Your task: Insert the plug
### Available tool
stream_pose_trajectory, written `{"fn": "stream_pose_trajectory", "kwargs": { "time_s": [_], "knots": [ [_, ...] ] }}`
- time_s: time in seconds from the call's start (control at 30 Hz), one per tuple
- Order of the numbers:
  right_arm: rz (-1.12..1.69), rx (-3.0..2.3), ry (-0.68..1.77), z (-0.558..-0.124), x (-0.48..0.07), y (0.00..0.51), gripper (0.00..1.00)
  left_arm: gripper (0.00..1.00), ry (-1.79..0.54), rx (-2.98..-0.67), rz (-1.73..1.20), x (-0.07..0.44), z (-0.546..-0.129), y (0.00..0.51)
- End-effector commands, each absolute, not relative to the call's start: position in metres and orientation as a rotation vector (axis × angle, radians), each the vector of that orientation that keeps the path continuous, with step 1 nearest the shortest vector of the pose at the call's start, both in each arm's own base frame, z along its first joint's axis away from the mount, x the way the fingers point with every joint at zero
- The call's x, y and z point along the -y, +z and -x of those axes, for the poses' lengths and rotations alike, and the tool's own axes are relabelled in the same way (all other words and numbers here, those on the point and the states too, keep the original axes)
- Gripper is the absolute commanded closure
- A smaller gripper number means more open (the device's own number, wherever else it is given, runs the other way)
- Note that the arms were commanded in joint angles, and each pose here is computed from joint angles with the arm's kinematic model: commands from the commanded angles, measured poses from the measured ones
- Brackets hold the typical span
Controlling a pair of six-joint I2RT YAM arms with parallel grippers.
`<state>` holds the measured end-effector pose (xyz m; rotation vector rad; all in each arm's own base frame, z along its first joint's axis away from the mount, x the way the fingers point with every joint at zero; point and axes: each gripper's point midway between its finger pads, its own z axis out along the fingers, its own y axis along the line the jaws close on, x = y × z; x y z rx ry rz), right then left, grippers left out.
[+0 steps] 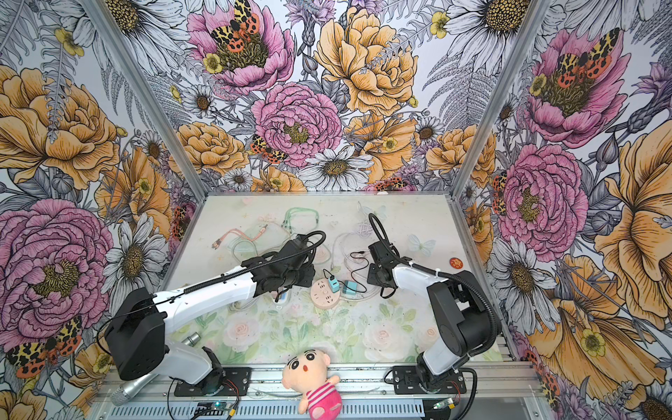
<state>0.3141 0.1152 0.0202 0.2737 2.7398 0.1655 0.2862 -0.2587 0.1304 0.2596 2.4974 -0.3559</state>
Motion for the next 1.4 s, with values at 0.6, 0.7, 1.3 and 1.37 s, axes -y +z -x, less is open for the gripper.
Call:
{"fn": "stream_pose_trajectory", "kwargs": {
  "time_s": [0.6, 0.7, 1.3, 1.37],
  "knots": [
    [-0.231, -2.535, 0.161, -0.312, -0.109, 0.156, 1.0, 0.59, -0.332, -2.51, -0.218, 0.243, -0.273, 0.12],
    [-0.237, -2.527, 0.154, -0.301, -0.103, 0.166, 1.0, 0.6, -0.324, -2.528, -0.229, 0.247, -0.27, 0.113],
    [-0.191, -2.496, 0.124, -0.277, -0.093, 0.207, 1.0, 0.65, -0.246, -2.665, -0.271, 0.248, -0.25, 0.065],
    [-0.185, -2.507, 0.116, -0.274, -0.092, 0.206, 1.0, 0.67, -0.248, -2.684, -0.301, 0.249, -0.242, 0.06]
  ]
}}
